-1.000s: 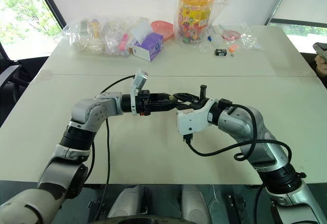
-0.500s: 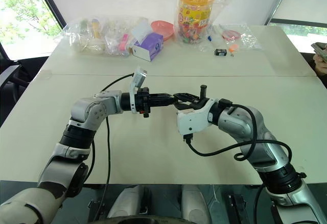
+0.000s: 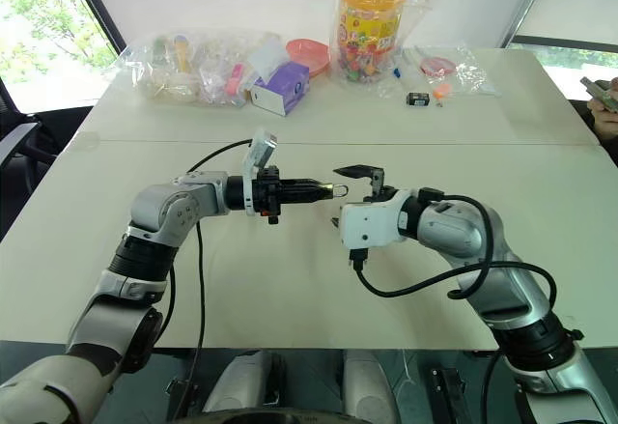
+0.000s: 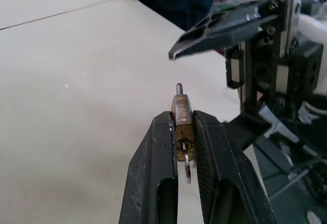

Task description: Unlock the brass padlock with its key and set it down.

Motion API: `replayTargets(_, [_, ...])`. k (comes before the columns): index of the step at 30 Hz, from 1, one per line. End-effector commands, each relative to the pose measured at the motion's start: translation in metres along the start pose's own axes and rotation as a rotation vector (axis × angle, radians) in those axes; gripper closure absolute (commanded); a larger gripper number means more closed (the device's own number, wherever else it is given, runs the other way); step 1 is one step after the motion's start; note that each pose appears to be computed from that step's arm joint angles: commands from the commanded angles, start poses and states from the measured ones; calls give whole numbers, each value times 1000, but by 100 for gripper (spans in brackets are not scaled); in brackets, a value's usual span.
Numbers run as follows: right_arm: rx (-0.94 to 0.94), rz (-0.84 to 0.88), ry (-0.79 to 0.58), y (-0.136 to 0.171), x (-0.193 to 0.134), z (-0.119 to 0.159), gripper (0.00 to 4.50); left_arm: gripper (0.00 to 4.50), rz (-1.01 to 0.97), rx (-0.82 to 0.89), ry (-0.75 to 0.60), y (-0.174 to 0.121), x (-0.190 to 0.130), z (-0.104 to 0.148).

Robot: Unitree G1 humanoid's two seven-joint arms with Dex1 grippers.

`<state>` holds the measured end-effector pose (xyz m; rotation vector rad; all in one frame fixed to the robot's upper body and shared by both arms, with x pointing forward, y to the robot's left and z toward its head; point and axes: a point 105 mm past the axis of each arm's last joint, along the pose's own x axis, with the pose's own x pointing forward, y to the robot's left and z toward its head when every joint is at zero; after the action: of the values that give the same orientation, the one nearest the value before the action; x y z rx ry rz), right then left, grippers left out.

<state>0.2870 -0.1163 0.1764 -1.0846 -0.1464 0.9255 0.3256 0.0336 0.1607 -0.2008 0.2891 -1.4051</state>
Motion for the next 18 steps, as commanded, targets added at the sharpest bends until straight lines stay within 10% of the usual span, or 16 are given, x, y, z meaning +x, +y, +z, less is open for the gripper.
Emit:
replayTargets(1, [152, -57, -64, -18, -17, 13, 52, 450, -25, 72, 5, -4, -2, 8])
replayTargets(9, [344, -113, -105, -27, -14, 19, 447, 450, -59, 72, 16, -3, -4, 11])
replayTargets(18, [414, -99, -116, -14, -1, 18, 447, 450, -97, 58, -9, -5, -5, 20])
